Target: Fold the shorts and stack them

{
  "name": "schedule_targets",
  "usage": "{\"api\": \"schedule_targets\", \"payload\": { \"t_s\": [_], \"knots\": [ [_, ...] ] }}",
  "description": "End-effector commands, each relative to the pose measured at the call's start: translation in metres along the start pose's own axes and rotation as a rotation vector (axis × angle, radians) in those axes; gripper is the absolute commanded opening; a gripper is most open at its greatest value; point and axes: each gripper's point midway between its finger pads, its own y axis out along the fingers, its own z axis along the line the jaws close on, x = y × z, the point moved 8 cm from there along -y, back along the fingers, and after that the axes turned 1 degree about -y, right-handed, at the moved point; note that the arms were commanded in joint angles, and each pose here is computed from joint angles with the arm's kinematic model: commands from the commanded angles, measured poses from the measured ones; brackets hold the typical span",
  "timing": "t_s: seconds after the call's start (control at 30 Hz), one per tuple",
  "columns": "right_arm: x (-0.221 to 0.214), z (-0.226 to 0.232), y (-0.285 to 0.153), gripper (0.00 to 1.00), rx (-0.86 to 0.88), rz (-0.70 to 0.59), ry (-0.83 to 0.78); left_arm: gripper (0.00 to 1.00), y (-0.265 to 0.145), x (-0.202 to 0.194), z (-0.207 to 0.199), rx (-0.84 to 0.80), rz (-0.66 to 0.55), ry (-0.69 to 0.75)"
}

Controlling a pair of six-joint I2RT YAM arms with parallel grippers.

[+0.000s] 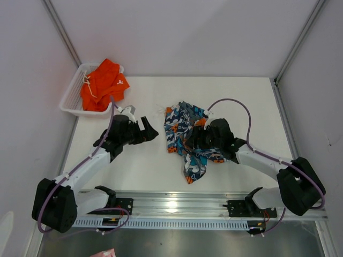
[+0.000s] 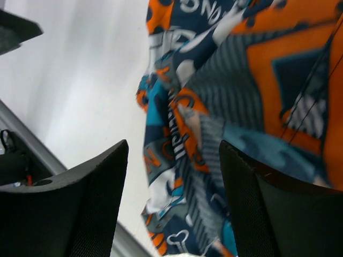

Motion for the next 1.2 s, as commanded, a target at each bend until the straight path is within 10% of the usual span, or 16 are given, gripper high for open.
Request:
{"api": "schedule_targets", "payload": {
  "t_s": [0.0, 0.5, 1.17],
  "knots": [
    [0.001, 0.023, -0.012, 0.70, 0.024, -0.141, 0.088, 0.99, 0.006, 0.003, -0.005, -0.028, -0.041, -0.011],
    [-0.015, -0.006, -0.026, 0.69, -0.247, -0.481, 0.514, 0.99, 0.004, -0.006, -0.004, -0.037, -0.041, -0.016],
    [0.008, -0.032, 0.000, 0.62, -0.298, -0.529, 0.602, 0.99, 0.004, -0.010, -0.002, -0.026, -0.020, 0.002]
  ]
}}
